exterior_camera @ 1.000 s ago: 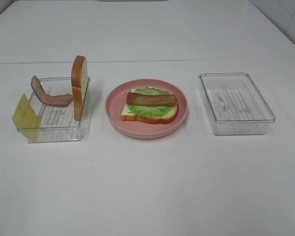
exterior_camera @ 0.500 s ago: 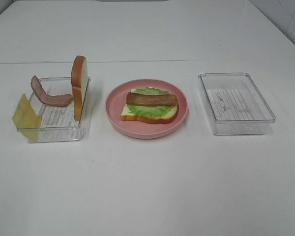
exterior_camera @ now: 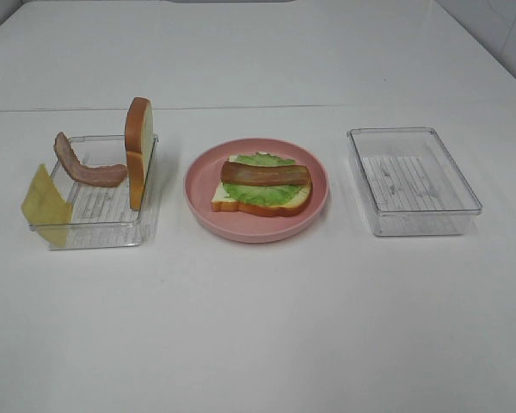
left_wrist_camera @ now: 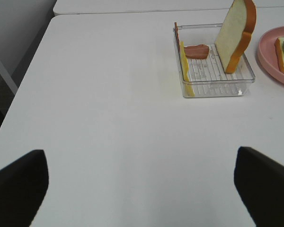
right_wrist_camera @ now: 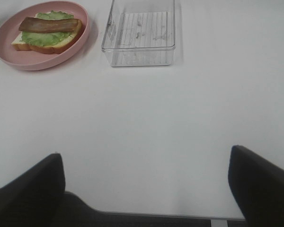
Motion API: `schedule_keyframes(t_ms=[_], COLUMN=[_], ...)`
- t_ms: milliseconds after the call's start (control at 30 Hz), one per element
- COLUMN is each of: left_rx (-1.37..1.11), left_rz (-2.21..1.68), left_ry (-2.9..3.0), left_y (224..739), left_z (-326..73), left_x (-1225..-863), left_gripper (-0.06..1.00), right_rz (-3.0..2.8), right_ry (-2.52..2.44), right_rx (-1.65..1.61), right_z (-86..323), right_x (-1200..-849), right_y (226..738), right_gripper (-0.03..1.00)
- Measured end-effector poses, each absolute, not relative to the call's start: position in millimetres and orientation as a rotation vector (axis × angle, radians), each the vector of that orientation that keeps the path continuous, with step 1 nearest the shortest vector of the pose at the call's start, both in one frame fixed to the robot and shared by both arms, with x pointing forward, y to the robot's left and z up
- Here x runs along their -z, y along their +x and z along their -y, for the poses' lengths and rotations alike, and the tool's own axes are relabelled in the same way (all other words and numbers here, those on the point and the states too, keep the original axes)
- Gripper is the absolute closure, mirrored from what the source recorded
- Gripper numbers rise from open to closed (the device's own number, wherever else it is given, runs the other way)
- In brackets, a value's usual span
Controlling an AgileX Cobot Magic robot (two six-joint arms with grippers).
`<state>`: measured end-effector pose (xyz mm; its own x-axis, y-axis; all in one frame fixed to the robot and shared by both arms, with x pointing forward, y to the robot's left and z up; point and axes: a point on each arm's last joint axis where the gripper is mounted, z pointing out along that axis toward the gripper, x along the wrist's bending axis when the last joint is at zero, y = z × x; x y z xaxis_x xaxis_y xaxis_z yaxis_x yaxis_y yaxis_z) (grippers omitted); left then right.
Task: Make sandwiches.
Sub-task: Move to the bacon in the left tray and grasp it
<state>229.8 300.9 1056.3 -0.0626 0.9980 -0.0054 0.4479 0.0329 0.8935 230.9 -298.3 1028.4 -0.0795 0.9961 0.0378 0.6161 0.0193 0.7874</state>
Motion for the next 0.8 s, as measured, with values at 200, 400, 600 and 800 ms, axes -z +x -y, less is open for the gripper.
schedule_keyframes(t_ms=[200, 400, 600, 800], left_rx=[-0.982, -0.971, -0.83, -0.723], left_rz=[-1.601, -1.602, -1.732, -1.824], left_ry=[1.499, 1.499, 1.622, 1.681], left_y=[229.8, 230.2, 245.2, 271.2], left_z=[-300.9, -300.3, -300.5, -301.4], left_x=[-1056.3, -1056.3, -1072.0, -1096.4], left_gripper=[-0.05, -0.05, -0.05, -0.05], right_rz=[-1.751, -1.751, -1.751, -1.751], right_ry=[1.647, 1.647, 1.647, 1.647], right_rx=[-0.892, -0.892, -0.892, -0.892], right_z=[298.3, 298.3, 298.3, 298.3], right_x=[-1028.4, -1028.4, -1028.4, -1028.4], right_y=[230.9, 230.9, 230.9, 230.9], right_gripper=[0.07, 0.07, 0.07, 0.07])
